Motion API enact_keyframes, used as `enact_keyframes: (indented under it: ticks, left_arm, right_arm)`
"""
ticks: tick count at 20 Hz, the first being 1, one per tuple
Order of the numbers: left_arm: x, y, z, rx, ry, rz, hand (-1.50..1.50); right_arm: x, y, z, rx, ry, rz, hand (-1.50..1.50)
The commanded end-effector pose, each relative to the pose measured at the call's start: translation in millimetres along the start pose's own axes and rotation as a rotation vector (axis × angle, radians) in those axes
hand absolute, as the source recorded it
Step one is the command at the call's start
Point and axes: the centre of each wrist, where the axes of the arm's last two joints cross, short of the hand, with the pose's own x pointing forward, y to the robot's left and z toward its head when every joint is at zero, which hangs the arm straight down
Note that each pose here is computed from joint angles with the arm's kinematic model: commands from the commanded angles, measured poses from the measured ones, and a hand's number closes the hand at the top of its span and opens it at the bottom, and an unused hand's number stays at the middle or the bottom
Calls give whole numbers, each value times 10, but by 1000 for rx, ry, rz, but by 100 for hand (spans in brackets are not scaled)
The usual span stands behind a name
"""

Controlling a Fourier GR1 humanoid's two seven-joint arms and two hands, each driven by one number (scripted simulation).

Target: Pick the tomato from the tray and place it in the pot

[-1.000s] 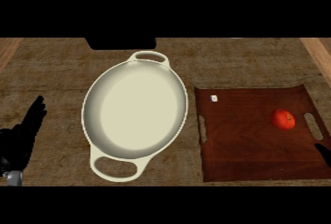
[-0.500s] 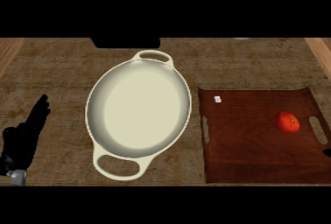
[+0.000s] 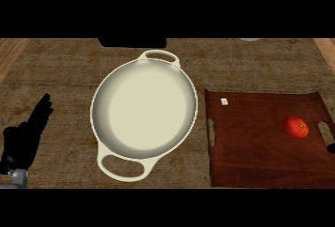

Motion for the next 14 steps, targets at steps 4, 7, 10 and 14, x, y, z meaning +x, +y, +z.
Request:
enact_keyframes:
  ticks: [4, 7, 10, 14]
  left_arm:
    - [-42, -135, 72, -1, 8, 9, 0]
    - [12, 44, 130, 9, 10, 0, 0]
    - [98, 59, 31, 26, 29, -1, 0]
    - [-183, -113, -10, 30, 24, -2, 0]
  right_arm:
    - [540, 40, -247, 221, 87, 88, -150]
    - [500, 33, -361, 265, 76, 77, -150]
    - [594, 226, -365, 275, 112, 121, -150]
    - [559, 344, -511, 279, 152, 176, -150]
